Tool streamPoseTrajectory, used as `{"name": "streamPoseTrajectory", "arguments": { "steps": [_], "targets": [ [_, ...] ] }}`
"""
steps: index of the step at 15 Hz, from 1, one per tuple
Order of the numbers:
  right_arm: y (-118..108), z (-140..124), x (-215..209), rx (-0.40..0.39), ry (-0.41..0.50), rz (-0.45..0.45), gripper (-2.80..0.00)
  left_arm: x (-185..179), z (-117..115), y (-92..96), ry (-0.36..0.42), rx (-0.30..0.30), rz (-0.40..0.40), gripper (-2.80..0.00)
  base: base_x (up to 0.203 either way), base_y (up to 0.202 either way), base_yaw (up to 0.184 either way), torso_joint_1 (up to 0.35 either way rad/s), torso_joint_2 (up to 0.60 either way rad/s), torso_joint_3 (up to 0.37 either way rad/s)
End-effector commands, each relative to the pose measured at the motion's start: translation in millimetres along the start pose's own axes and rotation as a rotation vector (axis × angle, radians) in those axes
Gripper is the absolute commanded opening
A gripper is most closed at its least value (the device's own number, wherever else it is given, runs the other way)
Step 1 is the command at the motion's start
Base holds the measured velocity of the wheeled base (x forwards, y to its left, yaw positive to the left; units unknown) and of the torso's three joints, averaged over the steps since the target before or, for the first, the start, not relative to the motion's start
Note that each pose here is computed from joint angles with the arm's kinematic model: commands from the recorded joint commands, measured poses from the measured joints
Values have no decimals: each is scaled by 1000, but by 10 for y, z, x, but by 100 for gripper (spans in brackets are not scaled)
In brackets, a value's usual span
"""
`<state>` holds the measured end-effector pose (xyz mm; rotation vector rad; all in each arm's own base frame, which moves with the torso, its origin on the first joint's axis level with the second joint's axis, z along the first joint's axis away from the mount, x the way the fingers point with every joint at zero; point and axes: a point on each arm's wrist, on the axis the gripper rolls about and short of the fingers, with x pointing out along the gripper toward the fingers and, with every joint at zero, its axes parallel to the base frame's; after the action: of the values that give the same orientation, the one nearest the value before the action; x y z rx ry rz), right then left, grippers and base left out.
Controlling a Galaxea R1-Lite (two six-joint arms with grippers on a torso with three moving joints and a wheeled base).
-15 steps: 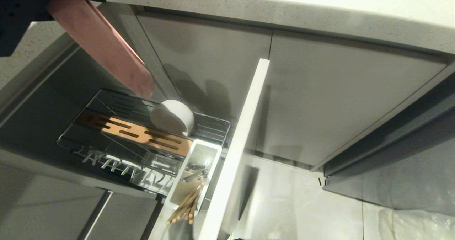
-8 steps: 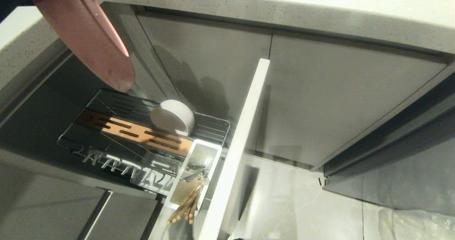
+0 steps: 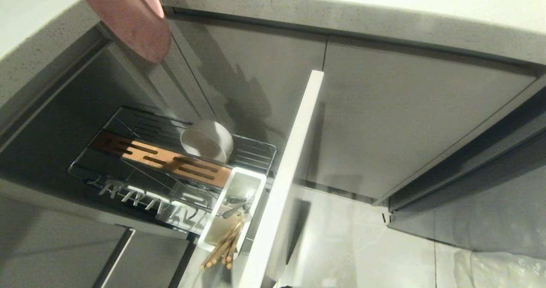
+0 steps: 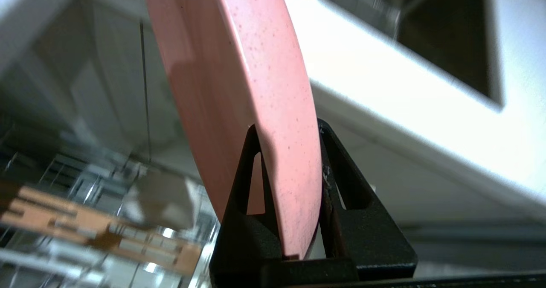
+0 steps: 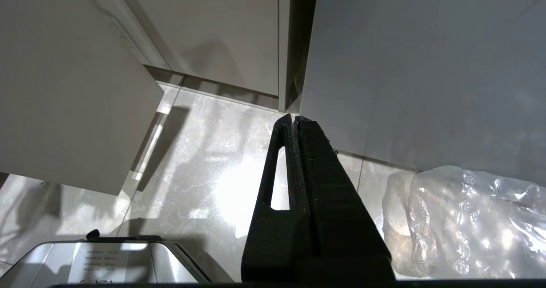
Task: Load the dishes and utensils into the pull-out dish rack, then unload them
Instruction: Take the plate out of the cupboard
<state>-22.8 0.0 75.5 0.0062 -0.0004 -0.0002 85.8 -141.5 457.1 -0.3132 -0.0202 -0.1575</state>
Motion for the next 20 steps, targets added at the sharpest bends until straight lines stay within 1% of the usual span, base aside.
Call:
{"name": "streamPoseTrajectory", "arguments": {
  "steps": [1, 3, 5, 11, 13, 17, 19, 20],
  "targets": [
    [0, 0, 0, 0, 0, 0, -280, -6, 103, -12, -61, -35, -6, -280, 0, 0, 0, 0, 0, 0],
    [0, 0, 0, 0, 0, 0, -280, -32, 230, 23, -126, -21, -5, -280, 0, 0, 0, 0, 0, 0],
    [0, 0, 0, 0, 0, 0, -280, 60, 279, 119, -164, -10, 64, -280, 0, 0, 0, 0, 0, 0],
    [0, 0, 0, 0, 0, 0, -280, 45, 497, 499, -261, 6, 84, -280, 0, 0, 0, 0, 0, 0],
    [0, 0, 0, 0, 0, 0, -280, -3, 553, 582, -286, 9, 72, -280, 0, 0, 0, 0, 0, 0],
    [0, 0, 0, 0, 0, 0, -280, -48, 600, 672, -309, 16, 98, -280, 0, 0, 0, 0, 0, 0],
    [0, 0, 0, 0, 0, 0, -280, -100, 624, 754, -314, 35, 115, -280, 0, 0, 0, 0, 0, 0],
    [0, 0, 0, 0, 0, 0, -280, -135, 631, 808, -309, 55, 118, -280, 0, 0, 0, 0, 0, 0]
  ]
}}
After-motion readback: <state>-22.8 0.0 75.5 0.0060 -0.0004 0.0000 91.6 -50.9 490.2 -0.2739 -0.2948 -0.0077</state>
